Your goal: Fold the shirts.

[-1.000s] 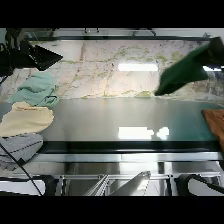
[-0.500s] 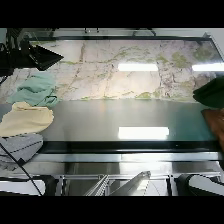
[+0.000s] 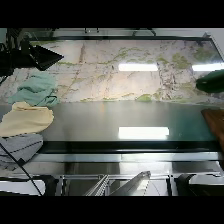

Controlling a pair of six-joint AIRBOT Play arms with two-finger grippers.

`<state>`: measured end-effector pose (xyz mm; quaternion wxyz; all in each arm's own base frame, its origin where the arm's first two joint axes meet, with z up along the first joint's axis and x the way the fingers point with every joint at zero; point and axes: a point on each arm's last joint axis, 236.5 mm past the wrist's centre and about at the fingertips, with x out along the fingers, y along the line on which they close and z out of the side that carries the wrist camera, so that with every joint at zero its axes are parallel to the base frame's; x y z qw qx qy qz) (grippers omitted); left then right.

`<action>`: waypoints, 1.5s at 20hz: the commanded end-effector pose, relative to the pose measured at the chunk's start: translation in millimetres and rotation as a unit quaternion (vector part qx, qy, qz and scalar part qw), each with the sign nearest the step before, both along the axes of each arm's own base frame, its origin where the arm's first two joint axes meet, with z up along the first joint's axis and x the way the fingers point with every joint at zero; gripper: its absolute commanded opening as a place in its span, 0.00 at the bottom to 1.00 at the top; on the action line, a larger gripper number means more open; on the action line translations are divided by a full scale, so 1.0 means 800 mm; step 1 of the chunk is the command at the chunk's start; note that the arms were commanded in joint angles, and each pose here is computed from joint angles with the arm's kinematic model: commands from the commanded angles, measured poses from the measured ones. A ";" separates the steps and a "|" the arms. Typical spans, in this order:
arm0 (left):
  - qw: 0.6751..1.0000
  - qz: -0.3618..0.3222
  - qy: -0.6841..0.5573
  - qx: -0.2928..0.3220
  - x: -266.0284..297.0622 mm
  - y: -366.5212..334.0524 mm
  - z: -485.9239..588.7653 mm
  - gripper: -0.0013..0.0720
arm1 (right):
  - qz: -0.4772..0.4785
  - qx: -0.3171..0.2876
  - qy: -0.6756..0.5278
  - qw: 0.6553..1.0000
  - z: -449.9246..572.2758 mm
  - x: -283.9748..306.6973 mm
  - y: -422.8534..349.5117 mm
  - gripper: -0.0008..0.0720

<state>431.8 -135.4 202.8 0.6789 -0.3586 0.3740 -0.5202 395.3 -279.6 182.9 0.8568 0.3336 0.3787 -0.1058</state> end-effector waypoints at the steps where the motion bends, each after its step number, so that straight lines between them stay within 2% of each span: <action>1: 1.000 -0.001 0.000 0.001 0.000 0.000 -0.001 0.03 | -0.104 -0.032 0.211 0.971 -0.068 -0.115 -0.058 0.03; 7: 1.000 -0.020 0.002 0.000 -0.010 -0.008 0.000 0.03 | -0.198 -0.030 0.386 0.901 -0.132 -0.242 -0.075 0.03; 10: 0.999 -0.038 0.002 0.000 -0.017 -0.026 -0.001 0.03 | -0.190 -0.013 0.441 0.877 -0.197 -0.276 -0.057 0.03; 12: 0.998 -0.055 0.003 0.000 -0.025 -0.039 -0.001 0.03 | -0.212 -0.007 0.499 0.840 -0.231 -0.315 -0.047 0.03; 15: 0.997 -0.071 0.006 0.013 -0.032 -0.051 -0.007 0.03 | -0.215 -0.029 0.576 0.788 -0.250 -0.371 -0.043 0.03; 19: 0.995 -0.076 0.016 0.059 -0.036 -0.049 -0.035 0.03 | -0.217 -0.022 0.615 0.757 -0.265 -0.406 -0.033 0.04; 20: 0.995 -0.076 0.016 0.059 -0.036 -0.049 -0.035 0.03 | -0.218 -0.016 0.618 0.755 -0.268 -0.410 -0.032 0.07; 21: 0.995 -0.076 0.016 0.059 -0.036 -0.049 -0.035 0.03 | -0.218 -0.011 0.622 0.752 -0.269 -0.413 -0.031 0.34; 22: 0.995 -0.075 0.016 0.060 -0.036 -0.049 -0.035 0.03 | -0.218 -0.007 0.625 0.750 -0.270 -0.415 -0.030 0.71; 23: 0.995 -0.075 0.016 0.060 -0.035 -0.049 -0.035 0.03 | -0.217 -0.007 0.626 0.749 -0.270 -0.416 -0.030 0.88; 28: 0.995 -0.074 0.018 0.059 -0.035 -0.049 -0.035 0.03 | -0.217 -0.009 0.627 0.748 -0.265 -0.413 -0.030 0.87; 29: 0.995 -0.074 0.021 0.059 -0.035 -0.049 -0.035 0.03 | -0.216 -0.007 0.630 0.746 -0.258 -0.410 -0.027 0.83; 30: 0.995 -0.073 0.021 0.058 -0.035 -0.049 -0.035 0.03 | -0.211 -0.006 0.632 0.746 -0.247 -0.403 -0.025 0.62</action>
